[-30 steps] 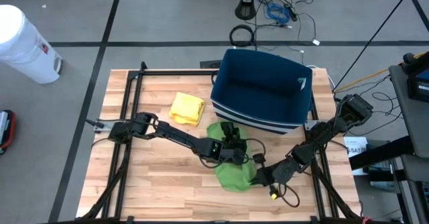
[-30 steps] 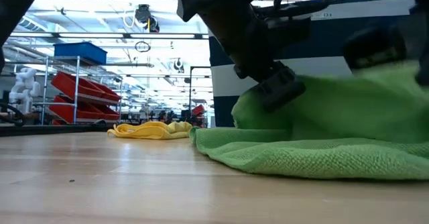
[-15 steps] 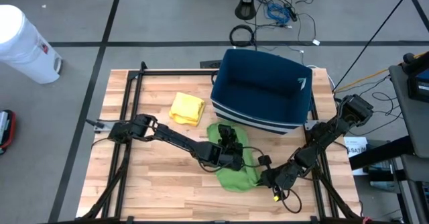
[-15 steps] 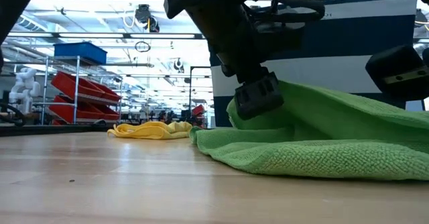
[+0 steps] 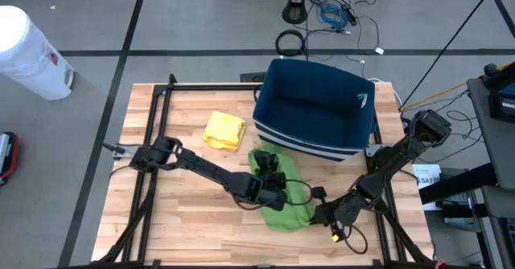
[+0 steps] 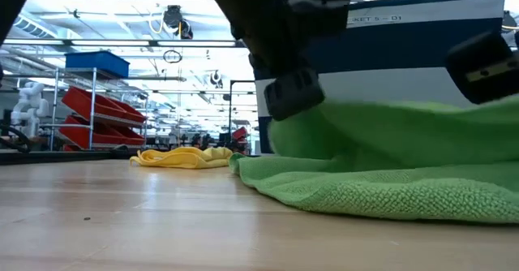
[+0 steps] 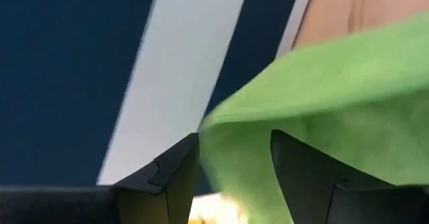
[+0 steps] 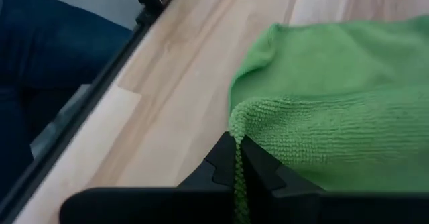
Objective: Fold towel
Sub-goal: Fold the green towel
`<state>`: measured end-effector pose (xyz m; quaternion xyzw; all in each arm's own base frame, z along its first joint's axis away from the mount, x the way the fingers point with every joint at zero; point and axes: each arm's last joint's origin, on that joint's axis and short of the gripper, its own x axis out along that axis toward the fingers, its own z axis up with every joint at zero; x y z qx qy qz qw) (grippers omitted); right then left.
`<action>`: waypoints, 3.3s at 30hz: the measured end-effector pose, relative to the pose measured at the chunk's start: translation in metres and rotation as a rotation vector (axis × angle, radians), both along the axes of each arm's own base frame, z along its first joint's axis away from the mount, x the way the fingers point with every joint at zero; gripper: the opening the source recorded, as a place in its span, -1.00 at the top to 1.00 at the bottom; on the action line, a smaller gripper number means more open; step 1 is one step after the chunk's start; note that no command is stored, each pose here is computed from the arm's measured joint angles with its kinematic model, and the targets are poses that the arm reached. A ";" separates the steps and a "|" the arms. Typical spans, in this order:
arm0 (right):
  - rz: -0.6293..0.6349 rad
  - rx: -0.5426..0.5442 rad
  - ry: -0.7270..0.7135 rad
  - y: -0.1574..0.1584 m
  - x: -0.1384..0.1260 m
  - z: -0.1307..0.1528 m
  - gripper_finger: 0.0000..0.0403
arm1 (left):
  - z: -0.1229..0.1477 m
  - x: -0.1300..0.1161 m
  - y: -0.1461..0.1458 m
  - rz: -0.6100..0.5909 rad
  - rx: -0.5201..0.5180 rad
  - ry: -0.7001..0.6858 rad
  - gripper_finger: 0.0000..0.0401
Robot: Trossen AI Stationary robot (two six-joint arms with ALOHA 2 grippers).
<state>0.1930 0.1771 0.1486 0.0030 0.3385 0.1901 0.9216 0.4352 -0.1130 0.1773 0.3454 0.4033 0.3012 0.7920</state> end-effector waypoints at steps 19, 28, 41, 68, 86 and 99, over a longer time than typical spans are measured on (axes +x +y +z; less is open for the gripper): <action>0.010 0.024 -0.007 0.000 -0.005 0.009 1.00 | -0.018 -0.015 0.022 0.063 -0.325 0.182 0.04; 0.021 0.026 -0.001 0.004 -0.009 0.008 1.00 | -0.034 -0.008 0.040 0.058 -0.573 0.137 0.04; 0.011 0.013 0.031 0.003 -0.011 0.006 1.00 | 0.011 -0.012 0.052 -0.050 -0.812 0.095 0.04; 0.028 -0.002 0.014 0.003 -0.011 0.006 1.00 | -0.010 0.002 0.082 -0.145 -0.824 0.153 0.85; 0.238 -0.050 -0.355 -0.003 -0.026 0.065 1.00 | 0.121 -0.047 0.029 -0.451 -0.442 0.291 0.99; 0.615 0.069 -1.117 -0.032 -0.084 0.164 1.00 | 0.238 -0.136 -0.044 -0.600 -0.372 0.115 1.00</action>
